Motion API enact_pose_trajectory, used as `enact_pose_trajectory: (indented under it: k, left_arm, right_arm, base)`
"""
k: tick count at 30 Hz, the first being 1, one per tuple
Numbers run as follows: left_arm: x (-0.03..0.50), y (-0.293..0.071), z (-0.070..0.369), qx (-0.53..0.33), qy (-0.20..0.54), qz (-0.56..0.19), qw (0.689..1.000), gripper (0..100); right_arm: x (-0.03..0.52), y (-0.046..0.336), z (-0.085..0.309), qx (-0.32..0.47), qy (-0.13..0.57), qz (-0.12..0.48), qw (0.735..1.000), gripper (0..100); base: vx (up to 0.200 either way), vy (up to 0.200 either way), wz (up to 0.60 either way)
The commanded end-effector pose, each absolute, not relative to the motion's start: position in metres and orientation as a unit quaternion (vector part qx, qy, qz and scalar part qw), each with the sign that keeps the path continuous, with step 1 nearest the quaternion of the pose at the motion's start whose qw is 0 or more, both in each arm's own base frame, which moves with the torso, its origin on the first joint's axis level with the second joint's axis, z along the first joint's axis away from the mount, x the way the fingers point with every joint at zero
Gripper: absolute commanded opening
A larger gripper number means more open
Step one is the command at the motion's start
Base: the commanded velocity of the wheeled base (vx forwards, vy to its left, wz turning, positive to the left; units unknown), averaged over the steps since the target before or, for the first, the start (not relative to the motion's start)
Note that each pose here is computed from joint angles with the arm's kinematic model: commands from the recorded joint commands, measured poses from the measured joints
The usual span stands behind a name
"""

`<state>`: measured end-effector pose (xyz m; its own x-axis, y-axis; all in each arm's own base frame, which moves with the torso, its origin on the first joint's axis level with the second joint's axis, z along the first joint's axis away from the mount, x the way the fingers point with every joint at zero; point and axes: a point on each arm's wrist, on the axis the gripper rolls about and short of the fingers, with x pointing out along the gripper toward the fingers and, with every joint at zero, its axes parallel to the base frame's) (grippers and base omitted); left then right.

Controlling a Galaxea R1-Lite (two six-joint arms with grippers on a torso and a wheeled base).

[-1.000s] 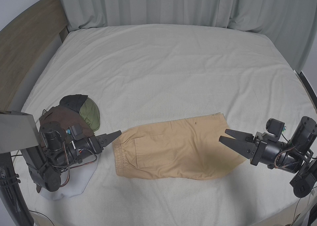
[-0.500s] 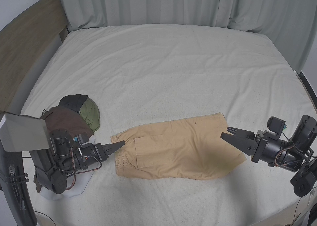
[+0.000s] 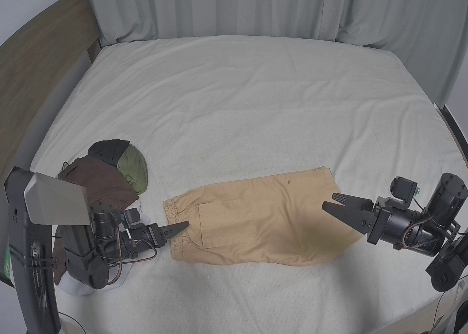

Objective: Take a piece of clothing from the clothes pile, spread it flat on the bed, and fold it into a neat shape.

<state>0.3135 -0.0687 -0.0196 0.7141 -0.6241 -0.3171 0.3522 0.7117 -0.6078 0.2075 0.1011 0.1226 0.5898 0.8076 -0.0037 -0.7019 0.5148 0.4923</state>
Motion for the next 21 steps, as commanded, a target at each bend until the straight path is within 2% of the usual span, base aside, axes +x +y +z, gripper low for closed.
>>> enact_pose_trajectory:
  k: [1,10,21]
  left_arm:
    - [0.316,-0.07,-0.035,-0.263,0.276,-0.268,0.885,100]
    - [0.331,-0.072,-0.056,-0.261,0.273,-0.235,0.895,100]
    - [0.339,-0.079,-0.06,-0.278,0.268,-0.236,0.892,100]
  right_arm:
    - [0.208,0.102,0.121,0.226,0.12,0.438,0.862,100]
    - [0.209,0.103,0.117,0.226,0.13,0.436,0.861,100]
    - [0.209,0.103,0.116,0.226,0.131,0.436,0.861,100]
  base:
    - [0.0,0.0,0.0]
    - [0.0,0.0,0.0]
    - [0.0,0.0,0.0]
